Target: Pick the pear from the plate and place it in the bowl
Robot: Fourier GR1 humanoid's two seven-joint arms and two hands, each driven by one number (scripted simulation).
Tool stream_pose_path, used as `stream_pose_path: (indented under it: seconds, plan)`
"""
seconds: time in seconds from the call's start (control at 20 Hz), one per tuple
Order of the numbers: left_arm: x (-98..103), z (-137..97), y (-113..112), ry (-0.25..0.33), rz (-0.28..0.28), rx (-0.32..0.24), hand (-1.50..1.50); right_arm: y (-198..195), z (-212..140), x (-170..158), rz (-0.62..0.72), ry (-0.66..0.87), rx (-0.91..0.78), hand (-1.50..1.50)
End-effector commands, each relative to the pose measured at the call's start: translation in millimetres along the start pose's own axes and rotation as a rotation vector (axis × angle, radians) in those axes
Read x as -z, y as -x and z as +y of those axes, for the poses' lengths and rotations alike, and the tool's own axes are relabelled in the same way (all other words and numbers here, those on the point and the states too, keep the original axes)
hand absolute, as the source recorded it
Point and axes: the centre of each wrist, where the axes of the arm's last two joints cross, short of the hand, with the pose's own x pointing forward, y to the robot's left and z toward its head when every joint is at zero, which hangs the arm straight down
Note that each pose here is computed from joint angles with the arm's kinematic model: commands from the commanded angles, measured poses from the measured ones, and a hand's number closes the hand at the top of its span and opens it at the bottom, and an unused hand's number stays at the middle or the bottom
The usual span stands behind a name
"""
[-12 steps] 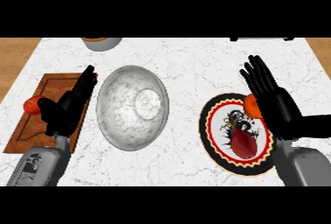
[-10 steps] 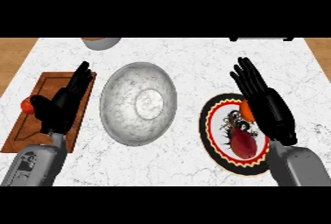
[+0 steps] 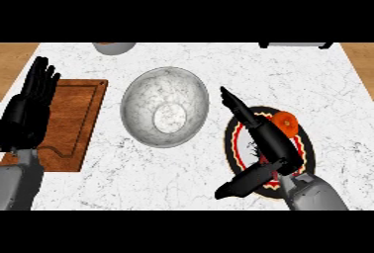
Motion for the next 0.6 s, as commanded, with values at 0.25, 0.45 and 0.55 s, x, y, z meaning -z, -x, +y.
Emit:
stream_pose_path:
  seconds: [0.25, 0.45, 0.55]
  plan:
    - [5.1, 38.7, -3.9, -0.055, -0.005, -0.035, 0.00, -39.4, -2.4, -48.0, -0.015, -0.075, -0.313, -1.50]
    - [-4.6, 8.0, 0.8, -0.043, -0.007, -0.034, 0.00, -76.6, -38.5, -43.6, 0.112, -0.110, -0.509, -1.50]
    - [2.0, 29.0, -5.1, -0.043, -0.021, -0.013, 0.00, -107.5, -58.0, -34.0, 0.180, -0.089, -0.573, -1.50]
